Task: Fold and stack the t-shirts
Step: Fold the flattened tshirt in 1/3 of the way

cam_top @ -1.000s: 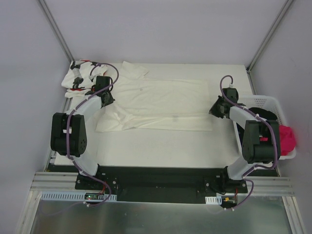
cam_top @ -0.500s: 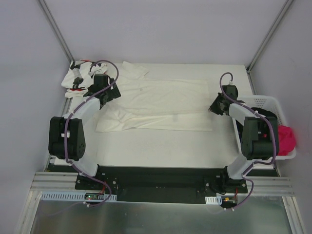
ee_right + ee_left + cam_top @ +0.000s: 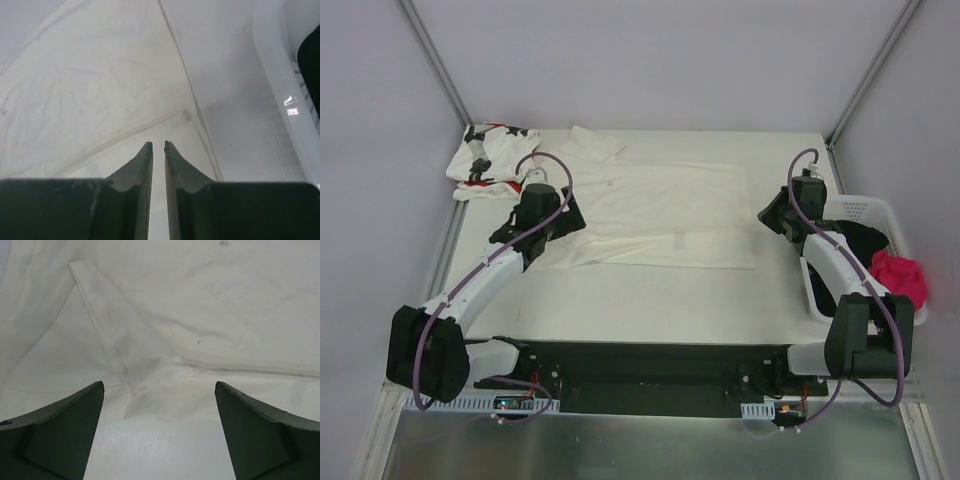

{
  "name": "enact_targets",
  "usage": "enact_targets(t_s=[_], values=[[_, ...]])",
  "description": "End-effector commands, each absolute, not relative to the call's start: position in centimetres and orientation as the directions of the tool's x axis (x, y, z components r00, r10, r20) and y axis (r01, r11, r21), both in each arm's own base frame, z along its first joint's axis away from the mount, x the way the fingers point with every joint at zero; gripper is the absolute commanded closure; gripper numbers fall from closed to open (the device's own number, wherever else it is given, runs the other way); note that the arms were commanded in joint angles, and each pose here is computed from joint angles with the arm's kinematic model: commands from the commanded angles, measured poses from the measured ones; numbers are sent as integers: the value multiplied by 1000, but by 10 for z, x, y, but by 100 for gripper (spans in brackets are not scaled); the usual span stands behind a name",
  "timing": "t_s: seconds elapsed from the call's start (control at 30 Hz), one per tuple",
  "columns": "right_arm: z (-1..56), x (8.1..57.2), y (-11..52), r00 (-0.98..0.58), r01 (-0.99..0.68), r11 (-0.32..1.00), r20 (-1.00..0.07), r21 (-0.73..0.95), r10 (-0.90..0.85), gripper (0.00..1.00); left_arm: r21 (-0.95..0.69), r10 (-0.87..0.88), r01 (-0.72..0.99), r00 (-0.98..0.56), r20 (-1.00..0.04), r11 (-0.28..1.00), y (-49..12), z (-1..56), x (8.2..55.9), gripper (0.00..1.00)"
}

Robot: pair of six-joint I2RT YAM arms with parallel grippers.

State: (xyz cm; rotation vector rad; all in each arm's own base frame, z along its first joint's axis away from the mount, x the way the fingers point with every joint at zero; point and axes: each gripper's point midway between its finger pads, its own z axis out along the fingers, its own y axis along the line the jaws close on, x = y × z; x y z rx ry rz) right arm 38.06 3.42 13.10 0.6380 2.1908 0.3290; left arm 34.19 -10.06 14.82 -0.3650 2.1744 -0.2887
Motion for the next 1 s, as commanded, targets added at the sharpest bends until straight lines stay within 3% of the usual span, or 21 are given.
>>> enact_targets(t_s=[0.0, 0.13, 0.33, 0.6, 0.97], values=[[131, 373, 42, -543, 313, 820, -618, 479, 568, 87, -324, -376, -201, -619, -689, 924, -104, 127, 338, 9], [136, 376, 46, -539, 290, 820, -624, 492, 565, 99, -298, -353, -198, -647, -676, 934, -110, 120, 356, 12], [132, 375, 57, -562, 269, 818, -607, 508, 562, 99, -225, -353, -271, -717, -601, 936, -104, 89, 351, 14], [125, 371, 89, -634, 222, 816, -557, 534, 537, 99, -180, -384, -344, -748, -542, 922, -85, 77, 288, 15], [96, 348, 206, -835, 53, 794, -409, 606, 368, 91, -142, -385, -364, -787, -481, 921, -85, 66, 273, 14]])
